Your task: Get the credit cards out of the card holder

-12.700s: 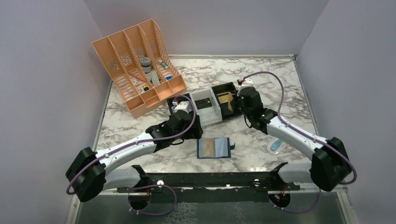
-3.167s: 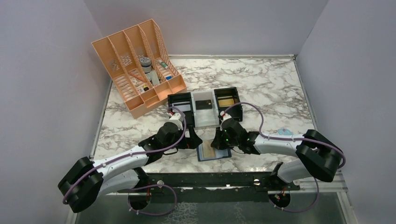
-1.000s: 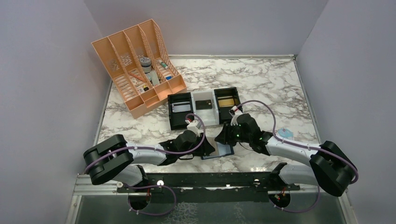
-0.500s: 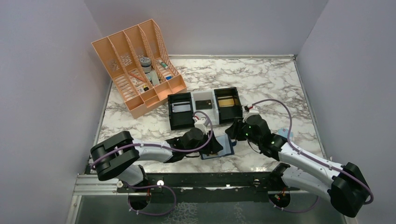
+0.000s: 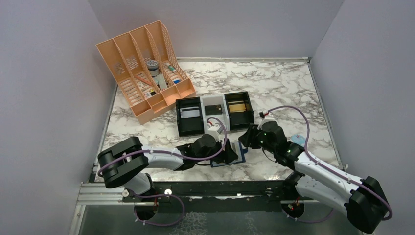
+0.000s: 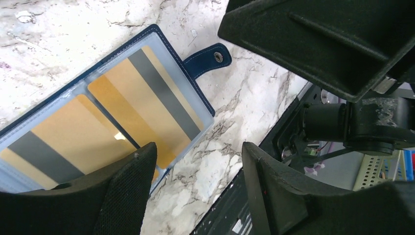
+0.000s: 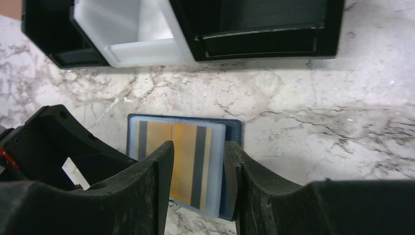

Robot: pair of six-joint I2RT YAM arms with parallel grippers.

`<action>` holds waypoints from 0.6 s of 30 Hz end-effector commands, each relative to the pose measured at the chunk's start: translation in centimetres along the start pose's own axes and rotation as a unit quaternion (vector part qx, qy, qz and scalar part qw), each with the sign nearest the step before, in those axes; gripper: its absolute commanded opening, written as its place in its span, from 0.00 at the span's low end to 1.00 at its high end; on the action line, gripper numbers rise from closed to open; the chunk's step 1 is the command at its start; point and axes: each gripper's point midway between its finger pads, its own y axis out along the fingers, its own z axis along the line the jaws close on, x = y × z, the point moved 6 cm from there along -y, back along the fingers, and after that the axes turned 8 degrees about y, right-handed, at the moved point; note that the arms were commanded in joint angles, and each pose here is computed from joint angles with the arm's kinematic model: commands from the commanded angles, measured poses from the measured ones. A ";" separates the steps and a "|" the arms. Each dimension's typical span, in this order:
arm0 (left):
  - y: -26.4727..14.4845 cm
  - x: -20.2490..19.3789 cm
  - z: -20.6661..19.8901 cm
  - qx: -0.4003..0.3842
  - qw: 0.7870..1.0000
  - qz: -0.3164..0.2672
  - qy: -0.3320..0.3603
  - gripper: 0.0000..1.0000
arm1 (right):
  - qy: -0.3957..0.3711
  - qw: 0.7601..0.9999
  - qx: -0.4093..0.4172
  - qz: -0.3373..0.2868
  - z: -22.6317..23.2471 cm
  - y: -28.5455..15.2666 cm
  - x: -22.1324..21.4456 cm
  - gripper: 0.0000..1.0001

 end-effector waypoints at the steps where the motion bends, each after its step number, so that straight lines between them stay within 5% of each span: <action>1: -1.4 1.0 -0.3 -0.007 0.999 -0.036 0.010 0.67 | -0.018 0.997 0.072 0.027 1.5 0.0 -0.5 0.43; 10: -0.4 0.3 0.4 0.014 1.000 -0.024 -0.006 0.67 | -0.014 0.990 0.097 0.103 1.8 1.4 -2.8 0.30; 18: 1.4 -0.3 0.9 0.028 1.000 -0.003 -0.005 0.63 | -0.018 0.990 0.028 0.137 -0.8 2.6 -4.6 0.24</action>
